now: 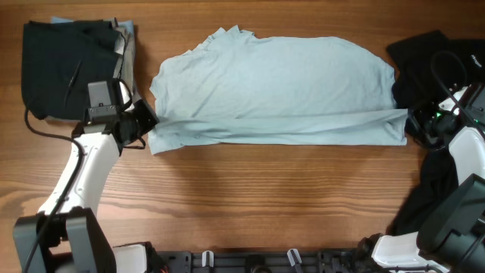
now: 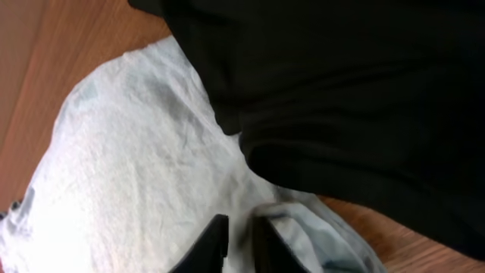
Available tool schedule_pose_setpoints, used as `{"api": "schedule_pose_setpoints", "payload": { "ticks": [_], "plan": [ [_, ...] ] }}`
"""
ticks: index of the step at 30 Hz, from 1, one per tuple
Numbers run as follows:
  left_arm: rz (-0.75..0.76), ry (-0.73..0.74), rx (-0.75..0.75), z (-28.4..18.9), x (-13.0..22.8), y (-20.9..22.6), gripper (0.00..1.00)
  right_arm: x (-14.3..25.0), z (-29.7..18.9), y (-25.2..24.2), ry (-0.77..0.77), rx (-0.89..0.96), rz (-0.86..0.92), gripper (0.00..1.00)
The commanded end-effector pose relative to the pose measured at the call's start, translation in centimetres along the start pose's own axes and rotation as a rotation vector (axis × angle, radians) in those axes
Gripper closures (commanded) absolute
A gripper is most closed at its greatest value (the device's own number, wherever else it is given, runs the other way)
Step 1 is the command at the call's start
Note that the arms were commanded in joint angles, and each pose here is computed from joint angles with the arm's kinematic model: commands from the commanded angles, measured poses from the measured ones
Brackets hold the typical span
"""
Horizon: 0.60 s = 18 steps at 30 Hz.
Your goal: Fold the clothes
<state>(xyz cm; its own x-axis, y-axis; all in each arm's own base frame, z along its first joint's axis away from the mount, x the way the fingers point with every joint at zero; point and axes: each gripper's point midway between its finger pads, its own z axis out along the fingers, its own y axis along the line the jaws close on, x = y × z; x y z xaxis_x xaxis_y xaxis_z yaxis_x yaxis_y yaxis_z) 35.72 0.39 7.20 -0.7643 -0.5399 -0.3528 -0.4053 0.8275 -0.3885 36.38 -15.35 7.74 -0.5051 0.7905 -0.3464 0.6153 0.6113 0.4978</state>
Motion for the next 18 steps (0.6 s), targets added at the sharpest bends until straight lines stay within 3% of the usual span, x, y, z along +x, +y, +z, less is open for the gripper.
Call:
{"api": "schedule_pose_setpoints", "payload": {
  "ticks": [1, 2, 3, 4, 6, 10, 18],
  "plan": [
    [0.018, -0.006, 0.015, 0.4, -0.6, -0.5, 0.87, -0.6, 0.3, 0.2, -0.016, 0.005, -0.016, 0.38],
    [0.019, -0.010, 0.021, 0.4, -0.7, -0.7, 0.70, -0.7, 0.3, 0.2, -0.018, 0.004, -0.016, 0.34],
    [0.020, -0.012, 0.027, 0.4, -0.8, -0.7, 0.44, -0.7, 0.3, 0.2, -0.018, 0.004, -0.016, 0.32],
    [0.020, -0.012, 0.027, 0.4, -0.8, -0.8, 0.29, -0.7, 0.3, 0.2, -0.018, 0.004, -0.017, 0.31],
    [0.018, -0.003, 0.022, 0.3, -0.5, -0.6, 0.18, -0.6, 0.2, 0.2, -0.016, 0.004, -0.034, 0.31],
    [0.058, 0.062, 0.031, 0.0, 1.0, -0.6, 0.16, -0.1, -0.4, 1.1, 0.005, -0.038, -0.086, 0.34],
    [0.216, 0.204, 0.177, -1.3, 5.0, -3.5, 0.35, 2.0, -3.8, 4.4, 0.066, -0.180, -0.124, 0.42]
  ]
}}
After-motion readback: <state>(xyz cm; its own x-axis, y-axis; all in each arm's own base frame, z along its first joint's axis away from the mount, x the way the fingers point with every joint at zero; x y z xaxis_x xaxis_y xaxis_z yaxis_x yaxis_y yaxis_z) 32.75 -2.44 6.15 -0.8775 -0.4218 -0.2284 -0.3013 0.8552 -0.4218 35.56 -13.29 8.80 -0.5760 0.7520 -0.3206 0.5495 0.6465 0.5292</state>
